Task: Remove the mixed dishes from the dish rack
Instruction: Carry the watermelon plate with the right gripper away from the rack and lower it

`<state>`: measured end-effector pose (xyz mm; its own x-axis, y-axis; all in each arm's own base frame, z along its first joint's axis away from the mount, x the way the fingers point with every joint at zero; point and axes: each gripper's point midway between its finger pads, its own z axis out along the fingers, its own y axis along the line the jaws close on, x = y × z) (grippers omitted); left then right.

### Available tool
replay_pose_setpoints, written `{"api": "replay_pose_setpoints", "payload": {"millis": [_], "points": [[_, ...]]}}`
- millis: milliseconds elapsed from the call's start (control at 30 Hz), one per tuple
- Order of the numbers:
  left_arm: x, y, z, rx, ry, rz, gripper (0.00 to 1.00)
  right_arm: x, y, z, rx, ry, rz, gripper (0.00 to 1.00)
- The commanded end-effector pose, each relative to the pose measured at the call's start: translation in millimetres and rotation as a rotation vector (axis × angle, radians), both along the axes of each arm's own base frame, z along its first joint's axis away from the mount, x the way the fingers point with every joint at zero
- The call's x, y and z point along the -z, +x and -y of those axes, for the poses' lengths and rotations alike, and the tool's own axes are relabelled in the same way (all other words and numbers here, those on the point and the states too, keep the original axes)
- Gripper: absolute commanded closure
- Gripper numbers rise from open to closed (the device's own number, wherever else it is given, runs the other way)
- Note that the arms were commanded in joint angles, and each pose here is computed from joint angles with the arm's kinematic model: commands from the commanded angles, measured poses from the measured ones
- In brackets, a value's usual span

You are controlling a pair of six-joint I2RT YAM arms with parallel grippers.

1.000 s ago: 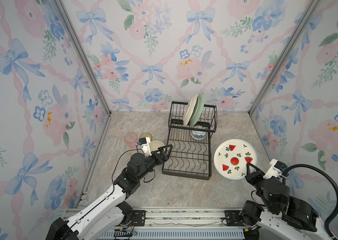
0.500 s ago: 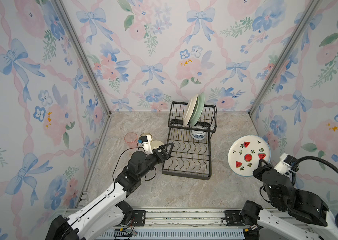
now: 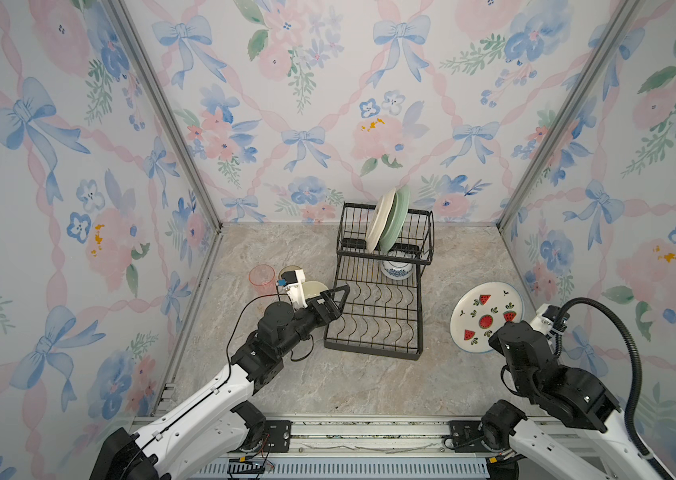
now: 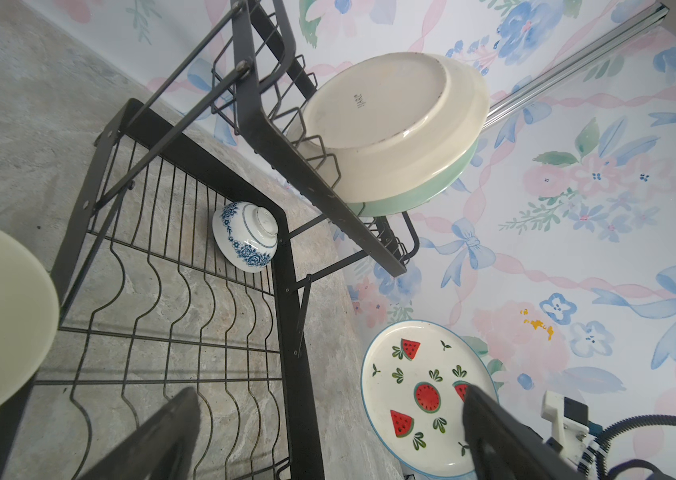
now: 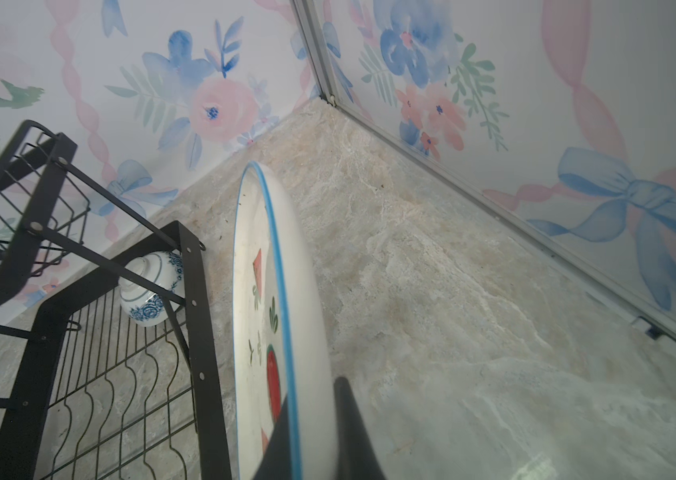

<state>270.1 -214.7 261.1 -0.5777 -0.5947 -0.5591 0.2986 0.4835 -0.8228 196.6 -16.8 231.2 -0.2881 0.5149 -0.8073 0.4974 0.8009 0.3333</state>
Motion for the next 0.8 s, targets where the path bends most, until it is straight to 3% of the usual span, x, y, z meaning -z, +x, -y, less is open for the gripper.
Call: {"api": "replay_pose_setpoints", "payload": {"millis": [0,267,433,767], "points": [[-2,-1,0,0.002,0.018,0.02,0.02,-14,21,-10,-0.023,0.112,0.101,1.0],[-2,0,-1,-0.008,0.027,0.028,0.02,27,54,1,0.013,0.286,0.058,1.0],[-3,1,-4,-0.02,0.031,0.037,0.02,45,60,19,0.077,0.242,0.015,1.0],[-7,2,-3,-0.018,0.033,0.047,0.02,102,65,41,0.177,0.318,-0.105,1.0]]}}
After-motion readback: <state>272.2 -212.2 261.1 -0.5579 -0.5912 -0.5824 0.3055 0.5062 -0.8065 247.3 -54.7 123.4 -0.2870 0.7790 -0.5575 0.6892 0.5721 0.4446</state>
